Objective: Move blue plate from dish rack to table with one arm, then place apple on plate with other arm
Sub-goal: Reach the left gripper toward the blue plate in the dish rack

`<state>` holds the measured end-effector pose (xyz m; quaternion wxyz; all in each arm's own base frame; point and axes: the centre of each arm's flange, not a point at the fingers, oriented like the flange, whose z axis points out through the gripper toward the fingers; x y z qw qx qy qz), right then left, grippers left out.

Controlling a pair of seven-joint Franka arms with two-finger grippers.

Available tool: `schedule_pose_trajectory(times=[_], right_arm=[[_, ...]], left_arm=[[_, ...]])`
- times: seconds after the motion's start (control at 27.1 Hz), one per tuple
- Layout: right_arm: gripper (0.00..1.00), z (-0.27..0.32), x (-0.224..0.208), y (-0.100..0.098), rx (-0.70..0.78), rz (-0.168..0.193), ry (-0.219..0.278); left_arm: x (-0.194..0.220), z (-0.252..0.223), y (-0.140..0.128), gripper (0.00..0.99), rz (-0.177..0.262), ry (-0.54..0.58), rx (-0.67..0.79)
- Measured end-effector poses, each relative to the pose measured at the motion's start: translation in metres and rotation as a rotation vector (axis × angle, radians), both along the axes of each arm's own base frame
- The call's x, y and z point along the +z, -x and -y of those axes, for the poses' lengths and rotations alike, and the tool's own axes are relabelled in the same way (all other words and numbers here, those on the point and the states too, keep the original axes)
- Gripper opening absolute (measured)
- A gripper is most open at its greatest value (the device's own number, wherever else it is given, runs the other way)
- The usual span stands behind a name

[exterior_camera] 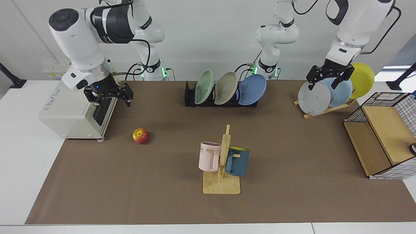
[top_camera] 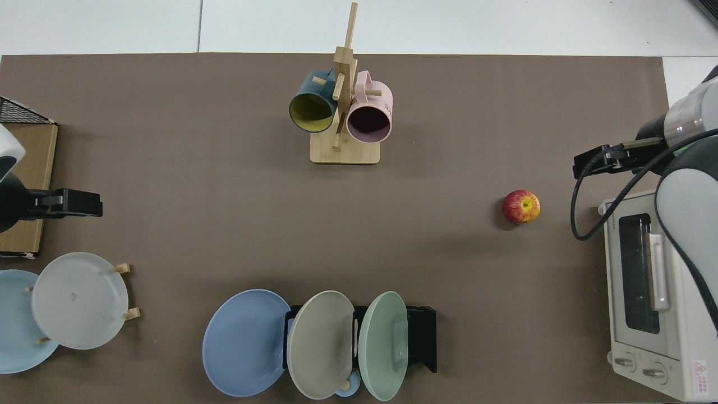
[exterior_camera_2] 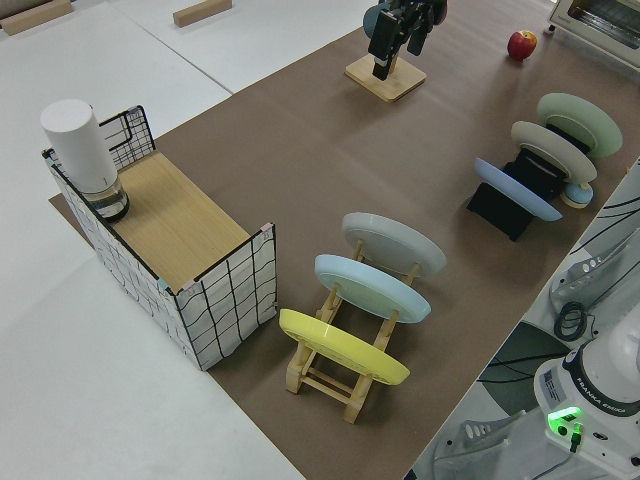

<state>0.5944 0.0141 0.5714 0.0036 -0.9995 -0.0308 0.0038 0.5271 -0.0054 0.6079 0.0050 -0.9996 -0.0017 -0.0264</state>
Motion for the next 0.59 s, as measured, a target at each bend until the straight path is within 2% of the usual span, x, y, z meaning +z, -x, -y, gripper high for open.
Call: schedule_pose_trajectory(times=[0.59], right_arm=[[1.0,0.0,0.0,0.0,0.0,0.0,0.0]], left_arm=[[-0.0011,0.0036,0.0003,0.991,-0.003,-0.001,-0.006]])
